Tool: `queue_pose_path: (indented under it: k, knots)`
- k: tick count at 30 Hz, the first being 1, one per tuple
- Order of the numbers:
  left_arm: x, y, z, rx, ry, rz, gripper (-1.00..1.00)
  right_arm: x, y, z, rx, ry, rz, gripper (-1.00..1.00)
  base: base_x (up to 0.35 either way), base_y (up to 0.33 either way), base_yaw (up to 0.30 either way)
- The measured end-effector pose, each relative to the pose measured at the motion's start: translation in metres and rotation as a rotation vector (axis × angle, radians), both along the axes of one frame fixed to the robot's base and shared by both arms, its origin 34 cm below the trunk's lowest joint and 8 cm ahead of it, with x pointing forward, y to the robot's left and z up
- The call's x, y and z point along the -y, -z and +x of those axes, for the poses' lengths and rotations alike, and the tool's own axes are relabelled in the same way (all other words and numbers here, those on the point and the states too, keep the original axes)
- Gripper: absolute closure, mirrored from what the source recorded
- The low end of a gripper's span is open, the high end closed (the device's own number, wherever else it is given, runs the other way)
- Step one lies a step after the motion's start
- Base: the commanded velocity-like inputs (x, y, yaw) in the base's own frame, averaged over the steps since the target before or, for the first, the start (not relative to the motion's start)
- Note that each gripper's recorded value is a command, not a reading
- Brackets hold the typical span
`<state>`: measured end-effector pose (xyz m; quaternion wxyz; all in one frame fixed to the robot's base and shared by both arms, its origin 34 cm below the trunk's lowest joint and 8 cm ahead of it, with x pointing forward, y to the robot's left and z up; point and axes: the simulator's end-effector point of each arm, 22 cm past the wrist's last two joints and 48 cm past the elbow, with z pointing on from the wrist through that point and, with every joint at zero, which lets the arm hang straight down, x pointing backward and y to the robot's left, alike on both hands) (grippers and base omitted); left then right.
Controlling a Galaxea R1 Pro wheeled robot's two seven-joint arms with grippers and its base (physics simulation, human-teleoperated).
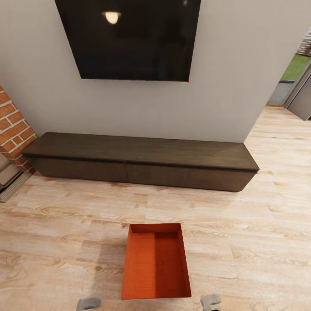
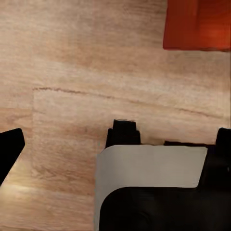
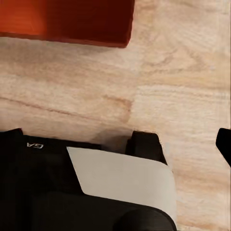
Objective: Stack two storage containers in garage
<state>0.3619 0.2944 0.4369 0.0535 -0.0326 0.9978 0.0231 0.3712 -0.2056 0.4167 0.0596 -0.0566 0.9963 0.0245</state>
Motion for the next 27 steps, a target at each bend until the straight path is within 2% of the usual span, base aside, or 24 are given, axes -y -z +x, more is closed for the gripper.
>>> queue_pose_path:
  k: [1,4,5,6,7,8,9,13,17,20,25,27]
  knots:
    - [0.001,-0.004,0.041,0.041,-0.008,-0.006,-1.0,0.0,-0.003,0.023,0.025,-0.001,0.0,-1.0,0.0,0.0,0.0]
    - [0.003,-0.009,0.07,0.056,-0.022,-0.016,-1.0,-0.002,-0.007,0.056,0.061,0.001,0.001,-1.0,0.0,0.0,0.0]
    - [0.005,-0.015,0.101,0.08,-0.027,-0.022,-1.0,-0.002,-0.014,0.091,0.106,0.004,-0.008,-1.0,0.0,0.0,0.0]
    - [0.006,-0.019,0.117,0.097,-0.028,-0.024,-1.0,0.0,-0.018,0.108,0.128,0.007,-0.019,-1.0,0.0,0.0,0.0]
    - [0.006,-0.021,0.127,0.109,-0.029,-0.026,-1.0,0.003,-0.021,0.122,0.145,0.01,-0.035,-1.0,0.0,0.0,0.0]
    - [0.009,-0.027,0.15,0.137,-0.03,-0.03,-1.0,0.012,-0.03,0.152,0.187,0.02,-0.08,-1.0,0.0,0.0,0.0]
    - [0.01,-0.03,0.162,0.151,-0.03,-0.033,-1.0,0.013,-0.036,0.169,0.208,0.026,-0.096,-1.0,0.0,0.0,0.0]
    - [0.02,-0.045,0.215,0.202,-0.034,-0.049,-1.0,0.001,-0.056,0.221,0.273,0.036,-0.114,-1.0,0.0,0.0,0.0]
    - [0.034,-0.052,0.243,0.223,-0.032,-0.068,-1.0,-0.004,-0.068,0.248,0.311,0.044,-0.112,-1.0,0.0,0.0,0.0]
    - [0.039,-0.054,0.25,0.229,-0.03,-0.075,-1.0,-0.01,-0.072,0.255,0.323,0.049,-0.112,-1.0,0.0,0.0,0.0]
    - [0.061,-0.058,0.262,0.235,-0.023,-0.096,-1.0,-0.015,-0.073,0.253,0.334,0.074,-0.164,-1.0,0.0,0.0,0.0]
    - [0.065,-0.057,0.263,0.229,-0.025,-0.084,-1.0,-0.011,-0.075,0.254,0.361,0.096,-0.198,-1.0,0.0,0.0,0.0]
